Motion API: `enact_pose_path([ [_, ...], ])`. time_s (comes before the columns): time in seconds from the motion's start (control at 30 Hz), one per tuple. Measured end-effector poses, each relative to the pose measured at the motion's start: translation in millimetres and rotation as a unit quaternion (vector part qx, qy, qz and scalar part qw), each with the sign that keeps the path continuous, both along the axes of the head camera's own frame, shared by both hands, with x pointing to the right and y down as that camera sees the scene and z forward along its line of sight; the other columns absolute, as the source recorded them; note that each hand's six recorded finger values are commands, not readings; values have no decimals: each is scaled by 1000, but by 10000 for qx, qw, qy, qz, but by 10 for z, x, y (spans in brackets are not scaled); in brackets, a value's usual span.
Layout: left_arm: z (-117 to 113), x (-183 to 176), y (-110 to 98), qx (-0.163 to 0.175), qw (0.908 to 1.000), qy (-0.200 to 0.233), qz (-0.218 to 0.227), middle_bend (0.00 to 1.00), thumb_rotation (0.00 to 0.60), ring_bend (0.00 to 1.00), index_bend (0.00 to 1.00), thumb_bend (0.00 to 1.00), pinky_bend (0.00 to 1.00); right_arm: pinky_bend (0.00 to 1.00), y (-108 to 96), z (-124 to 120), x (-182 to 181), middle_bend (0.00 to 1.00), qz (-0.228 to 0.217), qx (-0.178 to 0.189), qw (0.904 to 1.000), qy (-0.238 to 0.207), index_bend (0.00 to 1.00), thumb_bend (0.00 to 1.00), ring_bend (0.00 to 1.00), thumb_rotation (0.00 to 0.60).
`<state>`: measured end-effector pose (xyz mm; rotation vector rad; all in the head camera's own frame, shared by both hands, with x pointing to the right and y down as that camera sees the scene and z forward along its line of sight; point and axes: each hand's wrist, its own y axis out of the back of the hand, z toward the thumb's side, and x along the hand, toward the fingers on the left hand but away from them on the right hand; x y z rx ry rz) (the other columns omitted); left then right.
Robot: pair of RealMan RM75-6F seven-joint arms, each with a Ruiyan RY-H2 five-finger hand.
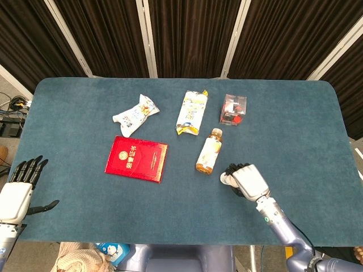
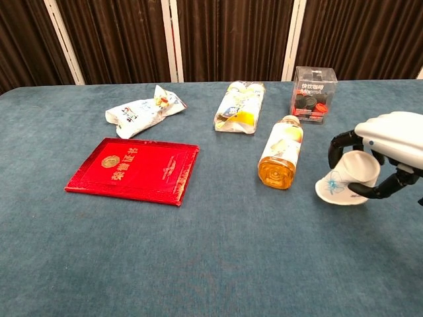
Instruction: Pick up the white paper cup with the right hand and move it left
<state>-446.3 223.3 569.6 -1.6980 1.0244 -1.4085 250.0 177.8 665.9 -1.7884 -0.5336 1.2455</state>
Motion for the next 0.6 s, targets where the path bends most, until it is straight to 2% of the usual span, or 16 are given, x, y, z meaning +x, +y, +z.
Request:
enact_pose_path([
  [0.03,0,1,1,-2,10000,1,3,0,600,0,0,0,0,264,7,8,-3,179,-19,3,10000,35,12,382,231,600],
  [0.07,-1,3,2,-2,10000,6,7,0,600,0,0,0,0,252,17,17,-7,138,-51,15,9999,92,0,377,197,600],
  [0.13,-5,7,5,4,10000,13,17,0,600,0,0,0,0,229,34,25,-12,50,-89,41,9998,183,0,370,122,600],
  [0.2,-9,11,9,10,10000,13,30,0,600,0,0,0,0,219,57,20,-14,5,-89,56,9996,264,0,369,82,600],
  [0.4,-14,14,19,17,10000,5,39,0,600,0,0,0,0,211,72,-174,74,0,34,170,9993,330,0,370,54,600],
  [0.6,-13,24,27,19,10000,-17,68,0,600,0,0,0,0,188,75,-513,469,0,296,406,9974,516,0,370,19,600],
])
